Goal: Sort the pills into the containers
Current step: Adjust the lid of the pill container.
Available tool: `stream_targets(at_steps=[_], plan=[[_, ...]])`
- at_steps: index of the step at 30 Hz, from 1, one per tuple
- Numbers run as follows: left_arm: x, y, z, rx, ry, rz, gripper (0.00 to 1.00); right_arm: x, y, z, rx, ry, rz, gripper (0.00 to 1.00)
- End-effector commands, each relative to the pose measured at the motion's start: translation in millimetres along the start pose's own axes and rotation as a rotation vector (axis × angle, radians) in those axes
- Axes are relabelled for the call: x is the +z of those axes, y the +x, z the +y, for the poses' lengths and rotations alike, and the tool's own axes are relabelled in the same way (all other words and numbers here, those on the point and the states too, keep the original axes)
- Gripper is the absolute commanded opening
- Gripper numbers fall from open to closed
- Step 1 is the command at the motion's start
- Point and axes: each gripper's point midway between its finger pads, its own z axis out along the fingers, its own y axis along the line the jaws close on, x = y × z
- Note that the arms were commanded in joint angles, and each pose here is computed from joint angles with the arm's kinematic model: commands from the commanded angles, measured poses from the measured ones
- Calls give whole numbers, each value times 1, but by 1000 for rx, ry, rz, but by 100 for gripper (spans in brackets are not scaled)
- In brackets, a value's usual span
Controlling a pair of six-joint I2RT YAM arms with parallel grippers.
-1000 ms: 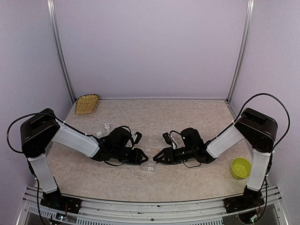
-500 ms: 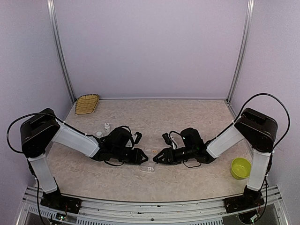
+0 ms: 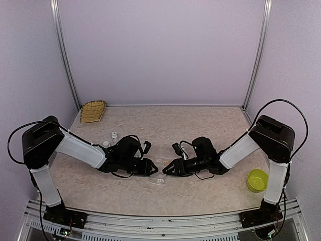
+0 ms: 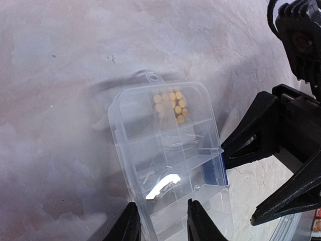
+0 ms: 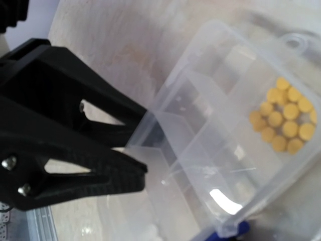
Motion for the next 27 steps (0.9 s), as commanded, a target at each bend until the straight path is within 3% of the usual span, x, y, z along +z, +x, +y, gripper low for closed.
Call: stream_targets(at_steps=[1,27], plan=[[5,10,5,1,-17,39,31,8,12,-1,12,-4,48,57],[-3,9,5,0,-33,16,31,-7,16,1,-30,31,40,59]])
